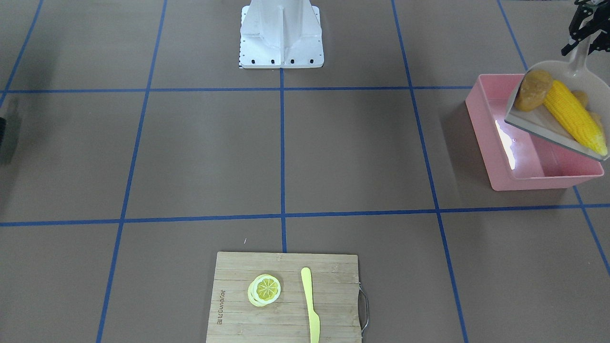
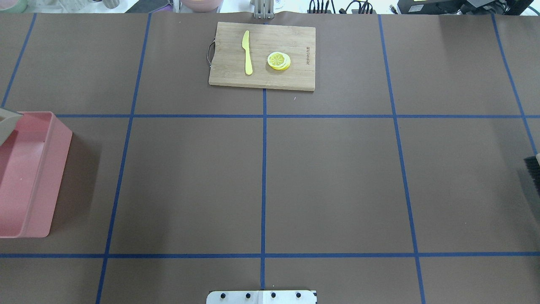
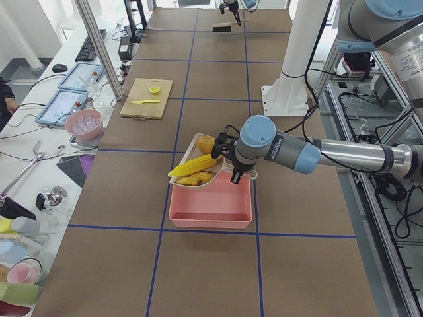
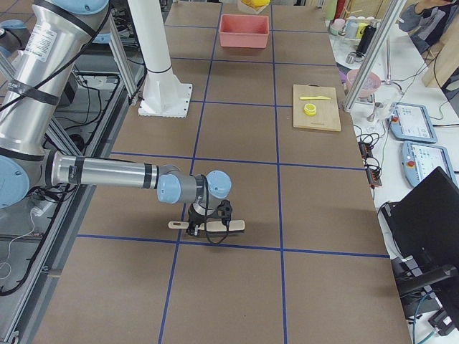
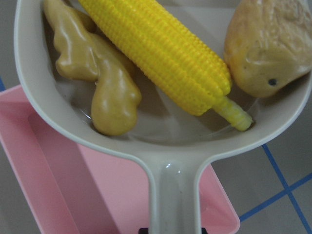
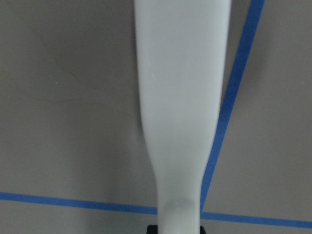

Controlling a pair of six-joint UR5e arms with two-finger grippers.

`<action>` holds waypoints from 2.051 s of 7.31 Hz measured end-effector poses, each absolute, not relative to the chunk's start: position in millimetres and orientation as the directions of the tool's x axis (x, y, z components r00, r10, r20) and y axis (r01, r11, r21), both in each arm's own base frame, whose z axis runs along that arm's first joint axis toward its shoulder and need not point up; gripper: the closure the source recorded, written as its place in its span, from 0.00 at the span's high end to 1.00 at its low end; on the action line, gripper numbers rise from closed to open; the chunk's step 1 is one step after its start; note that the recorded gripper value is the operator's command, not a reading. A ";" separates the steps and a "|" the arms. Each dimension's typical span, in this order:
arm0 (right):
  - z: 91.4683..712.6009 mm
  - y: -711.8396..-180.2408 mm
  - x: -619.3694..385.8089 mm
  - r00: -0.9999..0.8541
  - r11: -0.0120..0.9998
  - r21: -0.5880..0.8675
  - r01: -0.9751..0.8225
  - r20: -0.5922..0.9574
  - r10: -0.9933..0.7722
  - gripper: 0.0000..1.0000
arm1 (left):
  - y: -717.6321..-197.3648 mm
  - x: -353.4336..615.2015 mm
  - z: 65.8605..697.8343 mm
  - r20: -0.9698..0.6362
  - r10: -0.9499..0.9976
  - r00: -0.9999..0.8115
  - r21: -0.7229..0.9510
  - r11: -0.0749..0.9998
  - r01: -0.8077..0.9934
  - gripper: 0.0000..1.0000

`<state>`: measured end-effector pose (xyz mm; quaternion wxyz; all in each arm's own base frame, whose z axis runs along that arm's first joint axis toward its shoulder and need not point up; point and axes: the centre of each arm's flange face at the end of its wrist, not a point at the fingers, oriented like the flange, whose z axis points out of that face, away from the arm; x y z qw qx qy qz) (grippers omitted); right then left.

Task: Sweep and dump trash into bin
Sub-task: 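Tilt the dustpan with the left gripper to dump the items into the bin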

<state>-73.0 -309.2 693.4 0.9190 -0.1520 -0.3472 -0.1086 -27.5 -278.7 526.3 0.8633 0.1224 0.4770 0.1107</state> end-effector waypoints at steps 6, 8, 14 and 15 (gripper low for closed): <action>706.4 -325.0 -82.0 0.751 0.934 -0.254 0.251 0.660 -0.022 0.05 | -215.5 -16.2 557.4 -0.852 0.203 0.482 0.149 0.978 -0.148 0.00; 709.6 -329.8 -84.3 0.751 0.933 -0.258 0.250 0.660 -0.019 0.24 | -210.8 -5.2 552.6 -0.860 0.159 0.484 0.066 0.977 -0.204 0.00; 694.0 -349.0 -84.8 0.736 0.947 -0.217 0.237 0.676 -0.029 1.00 | -199.6 4.8 498.5 -0.851 0.016 0.525 -0.158 0.945 -0.286 0.00; 683.0 -359.8 -74.2 0.731 0.960 -0.192 0.206 0.683 -0.020 1.00 | -197.0 3.9 497.1 -0.851 0.022 0.524 -0.166 0.936 -0.309 0.00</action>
